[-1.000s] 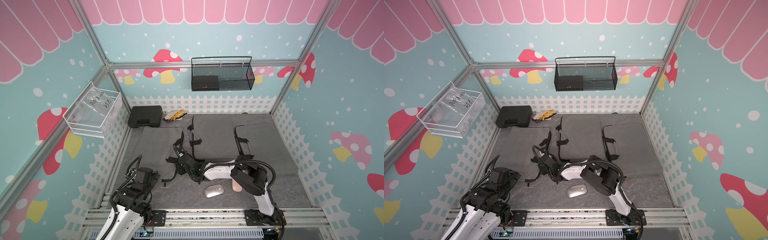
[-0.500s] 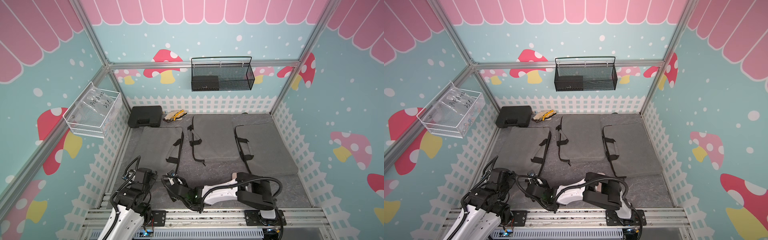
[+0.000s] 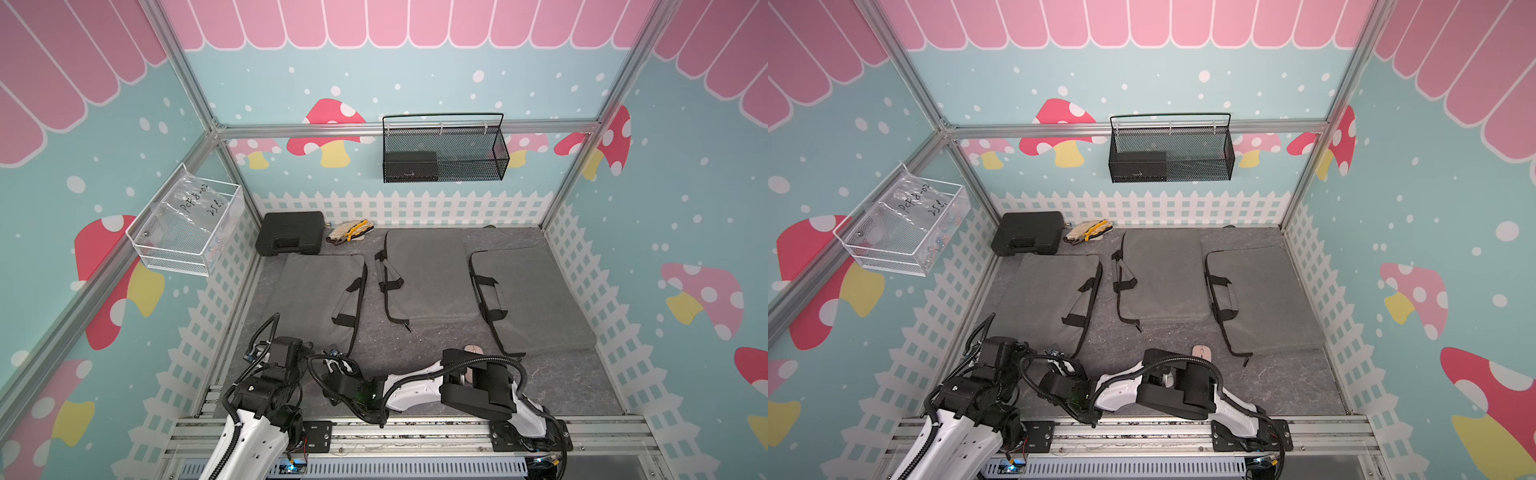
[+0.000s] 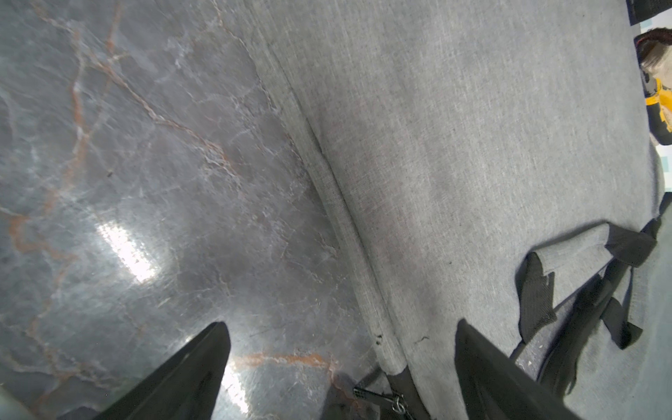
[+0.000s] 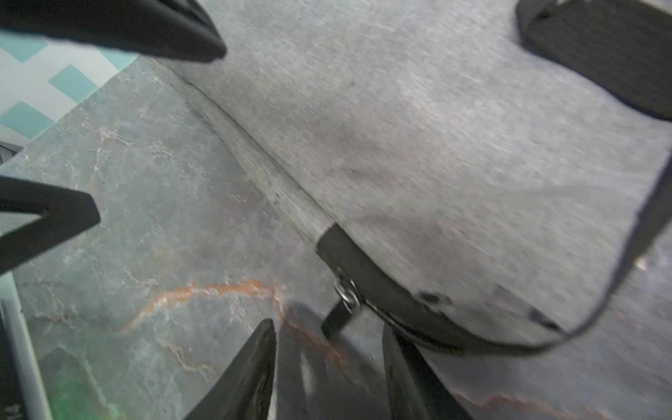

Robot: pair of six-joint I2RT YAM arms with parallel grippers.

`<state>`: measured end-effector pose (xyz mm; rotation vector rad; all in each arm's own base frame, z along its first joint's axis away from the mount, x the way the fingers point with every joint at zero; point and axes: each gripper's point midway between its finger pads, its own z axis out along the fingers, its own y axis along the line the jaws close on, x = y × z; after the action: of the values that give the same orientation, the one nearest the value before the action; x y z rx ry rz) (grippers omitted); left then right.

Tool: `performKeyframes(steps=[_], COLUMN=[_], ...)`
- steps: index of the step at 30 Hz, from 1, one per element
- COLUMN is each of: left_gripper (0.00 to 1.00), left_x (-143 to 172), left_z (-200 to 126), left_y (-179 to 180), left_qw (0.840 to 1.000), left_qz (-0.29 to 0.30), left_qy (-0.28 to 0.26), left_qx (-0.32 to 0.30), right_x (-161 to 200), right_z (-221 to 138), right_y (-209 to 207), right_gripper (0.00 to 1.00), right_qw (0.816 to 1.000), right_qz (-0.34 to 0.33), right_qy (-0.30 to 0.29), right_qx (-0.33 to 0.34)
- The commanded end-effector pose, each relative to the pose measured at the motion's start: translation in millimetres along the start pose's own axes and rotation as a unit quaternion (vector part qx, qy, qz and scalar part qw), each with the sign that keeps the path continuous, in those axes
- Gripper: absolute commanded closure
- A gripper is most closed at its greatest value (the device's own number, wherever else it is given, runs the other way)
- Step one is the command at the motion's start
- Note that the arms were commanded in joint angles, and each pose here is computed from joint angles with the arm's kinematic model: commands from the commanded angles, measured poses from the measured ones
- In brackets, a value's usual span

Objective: Put the mouse into the laptop bag
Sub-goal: Zip the zipper on the zippered laptop bag.

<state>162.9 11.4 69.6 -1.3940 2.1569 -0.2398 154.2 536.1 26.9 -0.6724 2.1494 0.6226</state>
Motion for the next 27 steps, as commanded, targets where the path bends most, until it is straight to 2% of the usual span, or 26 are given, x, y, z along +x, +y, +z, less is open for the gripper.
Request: performKeyframes(steps=[1, 12, 22, 27], left_gripper=[0.0, 0.0, 0.0, 0.0], left_x=[1.0, 4.8, 11.1, 23.3], left_z=[3.2, 4.8, 11.5, 21.5], left_y=[-0.6, -0.8, 1.9, -0.8], left_qw=[1.0, 1.0, 0.999, 0.997], left_qz=[-0.007, -0.013, -0.031, -0.051], left_qy=[0.003, 0.016, 0.032, 0.058], left_qx=[0.002, 0.006, 0.003, 0.02], right_x=[28.1, 43.9, 32.2, 18.4], right_z=[12.8, 30.6, 25.7, 11.7], right_y=[-14.2, -33.2, -31.5, -19.3], right_gripper=[0.51, 0.63, 0.96, 1.0], right_qw=[0.999, 0.997, 0.997, 0.999], right_qz=[-0.002, 0.009, 0.007, 0.0], right_qy=[0.032, 0.04, 0.024, 0.002], right_qx=[0.025, 0.07, 0.066, 0.034])
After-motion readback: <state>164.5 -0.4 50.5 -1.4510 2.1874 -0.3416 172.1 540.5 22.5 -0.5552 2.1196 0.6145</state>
